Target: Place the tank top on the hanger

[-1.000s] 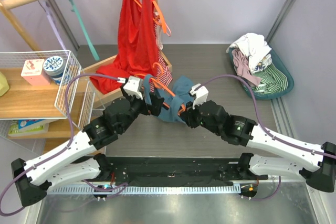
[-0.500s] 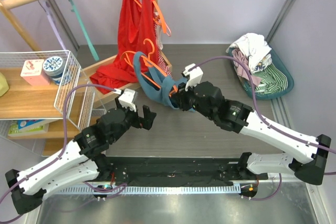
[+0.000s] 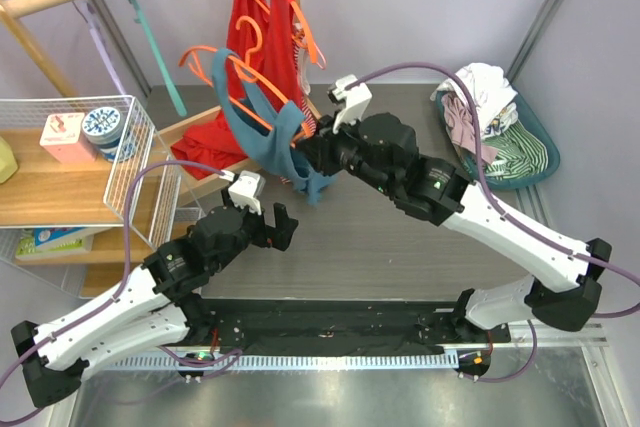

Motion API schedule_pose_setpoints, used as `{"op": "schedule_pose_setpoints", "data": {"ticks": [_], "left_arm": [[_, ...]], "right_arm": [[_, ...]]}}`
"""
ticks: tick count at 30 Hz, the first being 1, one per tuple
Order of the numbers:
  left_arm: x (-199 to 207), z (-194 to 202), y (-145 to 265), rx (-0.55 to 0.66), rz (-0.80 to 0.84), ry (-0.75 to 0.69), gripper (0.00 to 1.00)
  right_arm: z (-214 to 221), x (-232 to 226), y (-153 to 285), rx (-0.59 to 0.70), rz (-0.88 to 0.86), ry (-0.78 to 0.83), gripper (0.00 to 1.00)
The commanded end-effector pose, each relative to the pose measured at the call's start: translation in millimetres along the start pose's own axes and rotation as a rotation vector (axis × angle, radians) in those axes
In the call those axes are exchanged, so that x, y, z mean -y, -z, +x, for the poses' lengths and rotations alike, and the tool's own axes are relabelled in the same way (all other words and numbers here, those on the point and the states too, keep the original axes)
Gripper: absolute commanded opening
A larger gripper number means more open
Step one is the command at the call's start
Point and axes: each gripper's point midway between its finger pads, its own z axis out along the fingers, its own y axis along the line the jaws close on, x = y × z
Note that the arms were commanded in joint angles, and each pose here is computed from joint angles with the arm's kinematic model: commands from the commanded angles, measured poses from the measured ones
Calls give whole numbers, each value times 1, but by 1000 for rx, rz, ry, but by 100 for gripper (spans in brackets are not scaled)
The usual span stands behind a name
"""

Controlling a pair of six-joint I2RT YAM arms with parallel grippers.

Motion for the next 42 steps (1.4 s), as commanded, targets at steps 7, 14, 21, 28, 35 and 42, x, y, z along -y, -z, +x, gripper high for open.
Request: {"op": "schedule_pose_setpoints", "data": {"ticks": [7, 14, 21, 28, 35, 42], "left_arm": [[0, -5, 0, 18, -13, 17, 100], [-2, -5, 0, 23, -19, 17, 100], [-3, -3, -2, 21, -23, 15, 100], [-2, 0, -6, 5, -27, 3, 100], [-1, -1, -5, 7, -19, 4, 100], [-1, -1, -5, 7, -21, 6, 100]], "right_arm": [[-103, -7, -44, 207, -68, -22, 1], [-139, 9, -73, 275, -46, -11, 1], [-170, 24, -84, 347, -29, -13, 1], [-188, 45, -103, 393, -46, -71, 1], [-192, 59, -129, 398, -78, -112, 1], [-176, 87, -146, 364, -15, -147, 1]]}}
